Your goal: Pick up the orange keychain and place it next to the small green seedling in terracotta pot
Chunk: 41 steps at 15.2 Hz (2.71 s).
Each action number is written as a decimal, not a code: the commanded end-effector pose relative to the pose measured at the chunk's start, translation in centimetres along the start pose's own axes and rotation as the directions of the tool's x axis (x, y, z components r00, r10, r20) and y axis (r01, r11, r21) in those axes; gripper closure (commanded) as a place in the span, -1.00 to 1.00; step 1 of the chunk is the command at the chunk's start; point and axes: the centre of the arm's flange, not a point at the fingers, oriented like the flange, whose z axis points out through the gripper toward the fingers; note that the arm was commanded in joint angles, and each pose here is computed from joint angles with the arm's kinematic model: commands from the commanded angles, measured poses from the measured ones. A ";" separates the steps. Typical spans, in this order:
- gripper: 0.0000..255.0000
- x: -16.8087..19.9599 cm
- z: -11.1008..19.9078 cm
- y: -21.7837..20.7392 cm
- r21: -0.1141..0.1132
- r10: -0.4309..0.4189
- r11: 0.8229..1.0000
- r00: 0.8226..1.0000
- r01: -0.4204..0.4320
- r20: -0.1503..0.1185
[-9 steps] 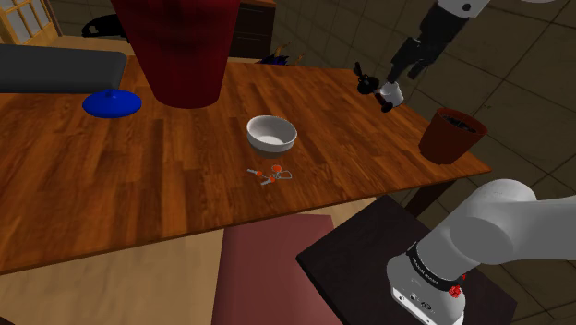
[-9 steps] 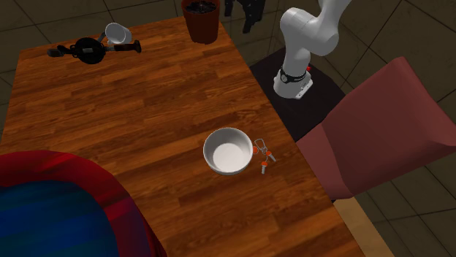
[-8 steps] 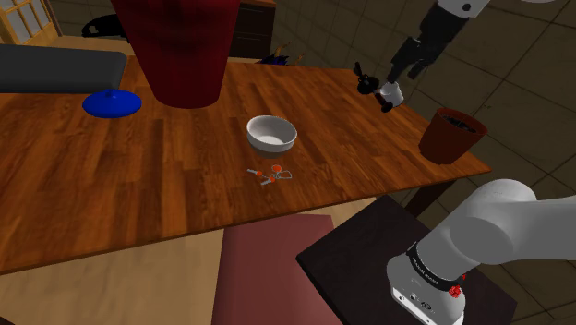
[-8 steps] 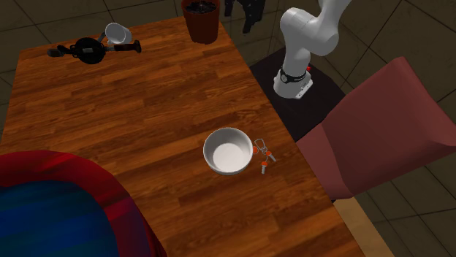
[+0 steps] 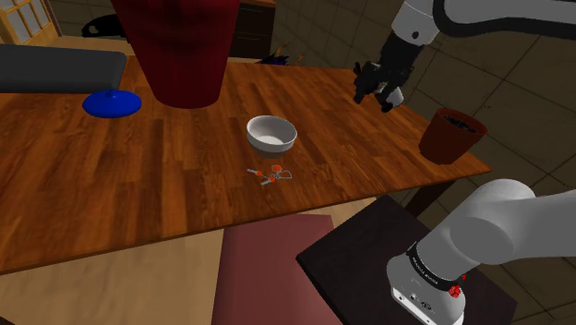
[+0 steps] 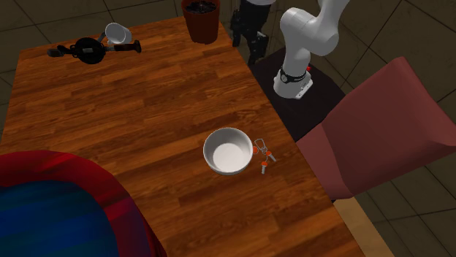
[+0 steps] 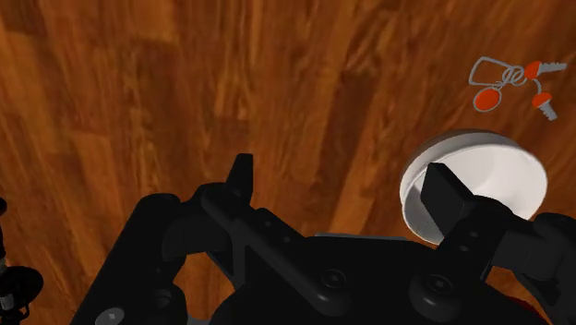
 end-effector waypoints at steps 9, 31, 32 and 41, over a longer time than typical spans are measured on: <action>-1.00 1.6 9.4 -9.5 -0.009 0.175 0.985 0.982 -0.174 0.067; -1.00 4.5 24.4 -20.2 -0.033 0.369 0.929 0.918 -0.369 0.143; -1.00 4.5 24.4 -20.2 -0.033 0.370 0.929 0.918 -0.369 0.143; 1.00 4.4 24.4 -20.3 -0.033 0.370 0.929 0.918 -0.369 0.143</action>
